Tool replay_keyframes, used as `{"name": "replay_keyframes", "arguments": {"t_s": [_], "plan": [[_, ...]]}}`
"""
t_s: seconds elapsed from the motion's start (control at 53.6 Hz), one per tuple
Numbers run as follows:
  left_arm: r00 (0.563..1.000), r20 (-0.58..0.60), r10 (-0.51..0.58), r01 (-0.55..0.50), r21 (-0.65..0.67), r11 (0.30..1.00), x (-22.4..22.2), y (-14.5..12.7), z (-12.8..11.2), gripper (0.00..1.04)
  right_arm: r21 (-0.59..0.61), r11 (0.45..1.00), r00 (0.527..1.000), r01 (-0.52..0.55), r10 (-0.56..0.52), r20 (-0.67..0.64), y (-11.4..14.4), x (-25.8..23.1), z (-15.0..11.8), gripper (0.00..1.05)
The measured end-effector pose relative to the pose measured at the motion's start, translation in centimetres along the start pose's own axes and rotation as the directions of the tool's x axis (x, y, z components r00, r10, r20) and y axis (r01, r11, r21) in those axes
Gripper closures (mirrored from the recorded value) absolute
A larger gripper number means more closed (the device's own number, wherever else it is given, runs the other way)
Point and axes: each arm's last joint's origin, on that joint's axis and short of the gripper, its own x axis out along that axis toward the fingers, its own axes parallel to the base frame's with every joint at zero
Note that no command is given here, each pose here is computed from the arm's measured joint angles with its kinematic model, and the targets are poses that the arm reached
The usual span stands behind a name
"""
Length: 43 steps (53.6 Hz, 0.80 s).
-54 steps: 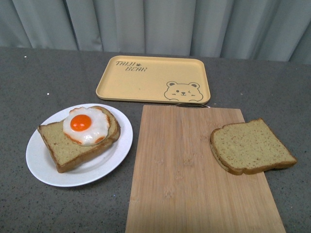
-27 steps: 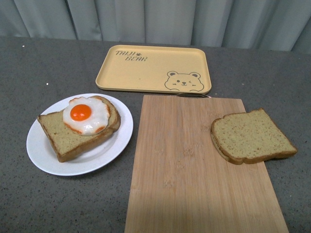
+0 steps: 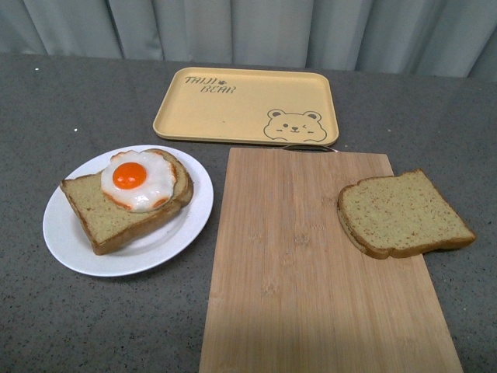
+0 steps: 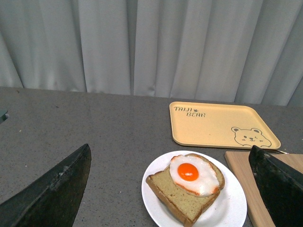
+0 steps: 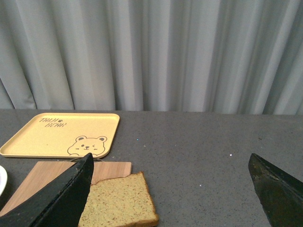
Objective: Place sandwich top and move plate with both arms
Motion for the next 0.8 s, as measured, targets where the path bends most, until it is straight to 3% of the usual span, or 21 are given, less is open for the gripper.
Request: {"name": "replay_keyframes", "arguments": {"t_s": [0.243,0.336,0.411,0.578,0.709,0.802], "plan": [[1.0,0.0,0.0,0.0,0.0,1.0,0.0,0.0,0.0,0.07,0.0,1.0,1.0,0.0,0.0,0.0,0.0,0.0,0.0,0.09],[1.0,0.0,0.0,0.0,0.0,1.0,0.0,0.0,0.0,0.07,-0.111,0.975,0.979,0.191,-0.197,-0.052,0.0,0.4,-0.2,0.09],[1.0,0.001,0.0,0.0,0.0,1.0,0.0,0.0,0.0,0.07,-0.165,0.957,0.963,0.238,-0.255,-0.087,-0.2,1.1,-0.4,0.09],[1.0,0.0,0.0,0.0,0.0,1.0,0.0,0.0,0.0,0.07,-0.136,0.973,0.97,0.184,-0.202,-0.135,-1.0,3.6,0.0,0.09],[1.0,0.0,0.0,0.0,0.0,1.0,0.0,0.0,0.0,0.07,-0.043,0.994,0.974,0.1,-0.107,-0.2,-1.8,6.9,-0.1,0.09],[1.0,0.0,0.001,-0.001,0.0,1.0,0.0,0.0,0.0,0.07,0.059,0.997,0.951,0.057,-0.036,-0.307,-2.8,10.1,-1.7,0.09]]}}
